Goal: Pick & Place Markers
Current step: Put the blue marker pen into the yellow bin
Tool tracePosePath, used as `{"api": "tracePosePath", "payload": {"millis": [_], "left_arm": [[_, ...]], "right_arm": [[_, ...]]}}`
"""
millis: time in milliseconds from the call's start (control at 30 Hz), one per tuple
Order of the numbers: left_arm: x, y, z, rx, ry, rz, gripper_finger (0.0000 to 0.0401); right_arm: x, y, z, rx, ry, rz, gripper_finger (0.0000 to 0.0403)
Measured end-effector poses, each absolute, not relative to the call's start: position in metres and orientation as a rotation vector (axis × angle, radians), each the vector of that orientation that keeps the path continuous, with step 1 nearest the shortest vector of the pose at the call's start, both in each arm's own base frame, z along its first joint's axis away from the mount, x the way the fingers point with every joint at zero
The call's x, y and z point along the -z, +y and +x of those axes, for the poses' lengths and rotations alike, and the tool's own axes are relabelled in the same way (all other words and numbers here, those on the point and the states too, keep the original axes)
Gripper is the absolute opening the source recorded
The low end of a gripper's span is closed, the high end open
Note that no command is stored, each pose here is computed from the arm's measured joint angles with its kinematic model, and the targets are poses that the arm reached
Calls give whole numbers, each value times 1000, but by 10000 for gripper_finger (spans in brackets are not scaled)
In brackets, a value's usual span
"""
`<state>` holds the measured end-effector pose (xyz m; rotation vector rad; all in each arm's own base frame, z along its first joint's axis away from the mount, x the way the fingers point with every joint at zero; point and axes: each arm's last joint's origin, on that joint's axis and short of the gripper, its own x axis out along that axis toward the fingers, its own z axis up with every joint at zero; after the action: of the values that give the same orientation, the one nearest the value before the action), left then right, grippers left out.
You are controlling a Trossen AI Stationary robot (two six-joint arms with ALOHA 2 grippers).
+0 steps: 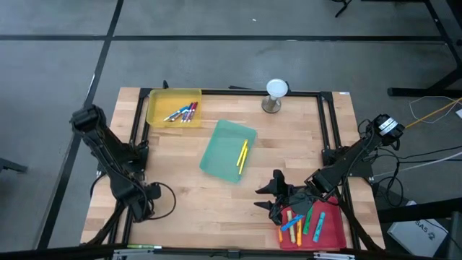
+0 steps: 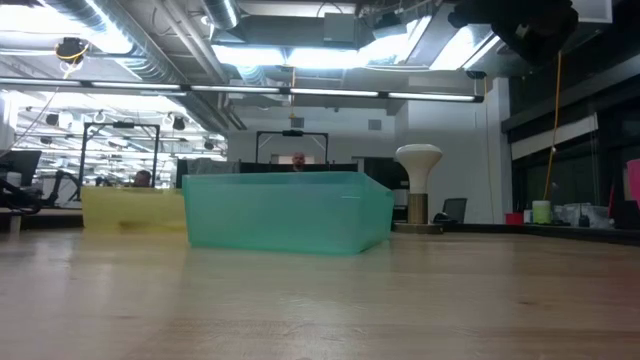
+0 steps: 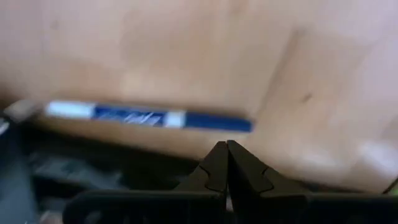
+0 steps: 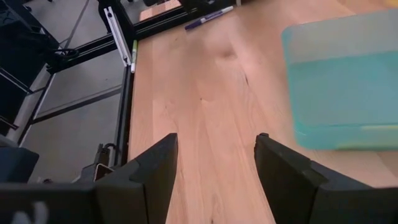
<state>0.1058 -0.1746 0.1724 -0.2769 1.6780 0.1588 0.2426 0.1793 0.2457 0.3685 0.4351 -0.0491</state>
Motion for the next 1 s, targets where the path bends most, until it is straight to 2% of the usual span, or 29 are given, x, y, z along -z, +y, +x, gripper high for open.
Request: {"api": "tracePosePath", "payload": {"millis": [133,567,1000], "left_arm": [[-175,-166,100,-228,1741,-245,1],[-148,-163,96,-251,1773,-271,1],[-131,-160,93,-198,1798,-336,1]], "right_arm": [[-246,179,243,52,431,346,209],[-246,178,243,67,423,342,209],[-246,179,243,67,423,342,209]]}}
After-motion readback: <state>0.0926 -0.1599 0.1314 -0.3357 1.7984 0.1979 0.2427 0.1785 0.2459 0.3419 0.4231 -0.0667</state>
